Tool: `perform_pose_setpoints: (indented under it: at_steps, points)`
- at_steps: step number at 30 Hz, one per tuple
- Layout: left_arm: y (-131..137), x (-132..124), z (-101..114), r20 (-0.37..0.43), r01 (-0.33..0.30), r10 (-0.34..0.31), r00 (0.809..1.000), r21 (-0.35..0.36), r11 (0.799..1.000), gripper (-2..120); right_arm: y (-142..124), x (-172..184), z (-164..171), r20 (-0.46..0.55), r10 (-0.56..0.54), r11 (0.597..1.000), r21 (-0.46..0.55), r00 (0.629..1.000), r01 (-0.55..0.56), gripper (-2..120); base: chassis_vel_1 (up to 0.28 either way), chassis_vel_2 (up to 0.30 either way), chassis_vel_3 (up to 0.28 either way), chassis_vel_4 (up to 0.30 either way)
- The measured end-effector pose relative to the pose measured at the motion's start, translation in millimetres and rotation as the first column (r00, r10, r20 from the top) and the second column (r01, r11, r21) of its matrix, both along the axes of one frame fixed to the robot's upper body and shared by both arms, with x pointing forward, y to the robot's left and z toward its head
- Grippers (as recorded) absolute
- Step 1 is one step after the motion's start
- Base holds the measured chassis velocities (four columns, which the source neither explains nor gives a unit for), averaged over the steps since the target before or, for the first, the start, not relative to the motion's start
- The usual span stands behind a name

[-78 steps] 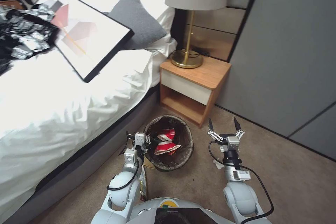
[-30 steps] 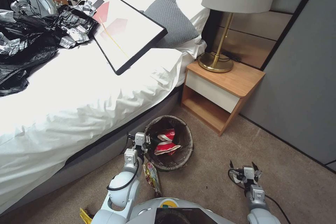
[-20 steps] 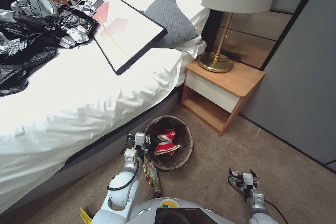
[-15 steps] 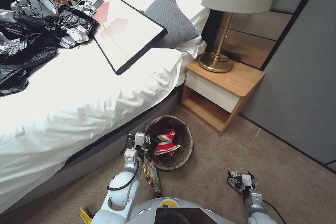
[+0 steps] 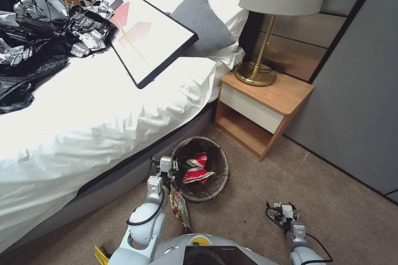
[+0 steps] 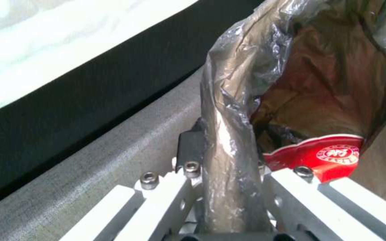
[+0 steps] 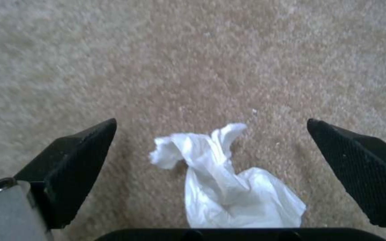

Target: Pick up the trash bin, then pick up the garbage from the floor and place it into the trash bin.

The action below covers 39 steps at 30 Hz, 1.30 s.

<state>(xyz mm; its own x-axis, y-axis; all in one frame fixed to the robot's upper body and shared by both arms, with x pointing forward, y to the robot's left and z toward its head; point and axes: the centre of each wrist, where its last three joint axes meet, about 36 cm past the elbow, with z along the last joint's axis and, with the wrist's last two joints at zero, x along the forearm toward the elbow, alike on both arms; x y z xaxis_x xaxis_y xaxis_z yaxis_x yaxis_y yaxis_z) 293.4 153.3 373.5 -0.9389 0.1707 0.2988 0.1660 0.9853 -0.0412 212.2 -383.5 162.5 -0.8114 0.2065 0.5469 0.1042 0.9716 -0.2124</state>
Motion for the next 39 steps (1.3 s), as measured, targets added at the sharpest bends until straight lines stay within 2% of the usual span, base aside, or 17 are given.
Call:
perform_pose_setpoints:
  at_steps: [5,6,10,11,13,15,18,19,21,23,24,26,27,30,39]
  points:
    - [0,0,0,0.0,0.0,0.0,1.0,0.0,1.0,0,-2,-6,-8,-0.022,-0.005,1.0,0.001,1.0,0.005,92,0.0,0.0,0.0,0.0]
    - [0,0,0,0.0,0.0,0.0,1.0,0.0,1.0,0,-2,-12,-11,-0.029,-0.008,1.0,0.003,1.0,0.008,84,0.0,0.0,0.0,0.0]
    - [0,0,0,0.0,0.0,0.0,1.0,0.0,1.0,0,-3,-18,-13,-0.036,-0.006,1.0,0.005,0.999,0.006,76,0.0,0.0,0.0,0.0]
    - [0,0,0,0.0,0.0,0.0,1.0,0.0,1.0,0,-3,-20,-13,-0.038,-0.006,1.0,0.005,0.999,0.006,68,0.0,0.0,0.0,0.0]
    - [0,0,0,0.0,0.0,0.0,1.0,0.0,1.0,0,-4,-20,-14,-0.039,-0.006,1.0,0.006,0.999,0.006,65,0.0,0.0,0.0,0.0]
    - [0,0,0,0.0,0.0,0.0,1.0,0.0,1.0,0,-4,-22,-15,-0.041,-0.006,1.0,0.006,0.999,0.006,55,0.0,0.0,0.0,0.0]
    - [0,0,0,0.0,0.0,0.0,1.0,0.0,1.0,0,-4,-24,-16,-0.043,-0.006,1.0,0.006,0.999,0.006,50,0.0,0.0,0.0,0.0]
    - [0,0,0,0.0,0.0,0.0,1.0,0.0,1.0,0,-5,-27,-19,-0.047,-0.003,1.0,0.008,0.999,0.004,39,0.0,0.0,0.0,0.0]
    - [0,0,0,0.0,0.0,0.0,1.0,0.0,1.0,0,-5,-28,-20,-0.048,-0.002,1.0,0.009,0.999,0.002,36,0.0,0.0,0.0,0.0]
    - [0,0,0,0.0,0.0,0.0,1.0,0.0,1.0,0,-5,-31,-23,-0.049,0.002,1.0,0.013,0.999,-0.001,24,0.0,0.0,0.0,0.0]
    - [0,0,0,0.0,0.0,0.0,1.0,0.0,1.0,0,-5,-31,-23,-0.049,0.002,1.0,0.013,0.999,-0.001,24,0.0,0.0,0.0,0.0]
    - [0,0,0,0.0,0.0,0.0,1.0,0.0,1.0,0,-3,-32,-25,-0.049,0.005,1.0,0.015,0.999,-0.005,13,0.0,0.0,0.0,0.0]
    - [0,0,0,0.0,0.0,0.0,1.0,0.0,1.0,0,-3,-32,-25,-0.049,0.005,1.0,0.015,0.999,-0.005,13,0.0,0.0,0.0,0.0]
    - [0,0,0,0.0,0.0,0.0,1.0,0.0,1.0,0,-3,-33,-25,-0.049,0.006,1.0,0.014,0.999,-0.005,0,0.0,0.0,0.0,0.0]
    - [0,0,0,0.0,0.0,0.0,1.0,0.0,1.0,0,-5,-35,-27,-0.031,0.007,1.0,0.001,0.999,-0.007,0,0.0,0.0,0.0,0.0]
